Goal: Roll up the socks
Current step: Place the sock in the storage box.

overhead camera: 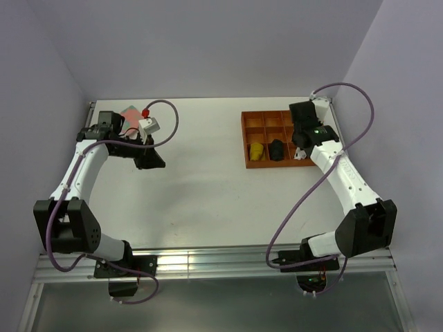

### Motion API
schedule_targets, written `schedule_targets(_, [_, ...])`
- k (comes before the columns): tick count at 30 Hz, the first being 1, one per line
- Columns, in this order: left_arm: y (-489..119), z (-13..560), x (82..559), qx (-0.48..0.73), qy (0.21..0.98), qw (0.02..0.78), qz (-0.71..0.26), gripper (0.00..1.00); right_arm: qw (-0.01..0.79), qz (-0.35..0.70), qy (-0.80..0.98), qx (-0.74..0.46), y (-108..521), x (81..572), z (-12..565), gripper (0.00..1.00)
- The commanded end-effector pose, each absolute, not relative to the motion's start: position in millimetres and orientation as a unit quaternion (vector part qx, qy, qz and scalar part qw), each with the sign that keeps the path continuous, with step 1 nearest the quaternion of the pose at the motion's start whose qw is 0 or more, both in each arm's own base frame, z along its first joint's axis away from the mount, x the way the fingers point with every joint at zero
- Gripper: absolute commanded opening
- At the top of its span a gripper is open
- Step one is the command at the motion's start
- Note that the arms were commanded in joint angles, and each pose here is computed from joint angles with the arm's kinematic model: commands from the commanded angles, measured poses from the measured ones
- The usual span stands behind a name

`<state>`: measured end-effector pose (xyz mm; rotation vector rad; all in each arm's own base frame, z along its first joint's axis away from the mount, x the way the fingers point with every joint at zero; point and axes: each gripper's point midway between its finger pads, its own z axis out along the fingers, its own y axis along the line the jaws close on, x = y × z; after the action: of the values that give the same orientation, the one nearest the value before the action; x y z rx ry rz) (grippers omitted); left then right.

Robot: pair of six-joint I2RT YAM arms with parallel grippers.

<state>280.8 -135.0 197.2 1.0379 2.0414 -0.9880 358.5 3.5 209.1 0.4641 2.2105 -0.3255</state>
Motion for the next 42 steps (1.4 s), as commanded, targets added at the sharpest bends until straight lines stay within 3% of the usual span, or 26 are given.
schedule_targets(1, [-136.7,219.8,287.8,0.394,0.755,0.342,-0.398,0.14,0.437,-0.23,0.837,0.236,-53.8,347.6,235.8,0.0])
schedule_targets(14, [-131.6,226.4,292.3,0.39,0.738,0.357,-0.42,0.16,0.403,-0.325,0.798,0.307,-137.6,350.5,207.4,0.0])
schedule_targets(42, [-135.1,215.4,304.9,0.385,0.732,0.343,-0.446,0.17,0.331,-0.348,0.83,0.284,-141.6,423.1,131.9,0.0])
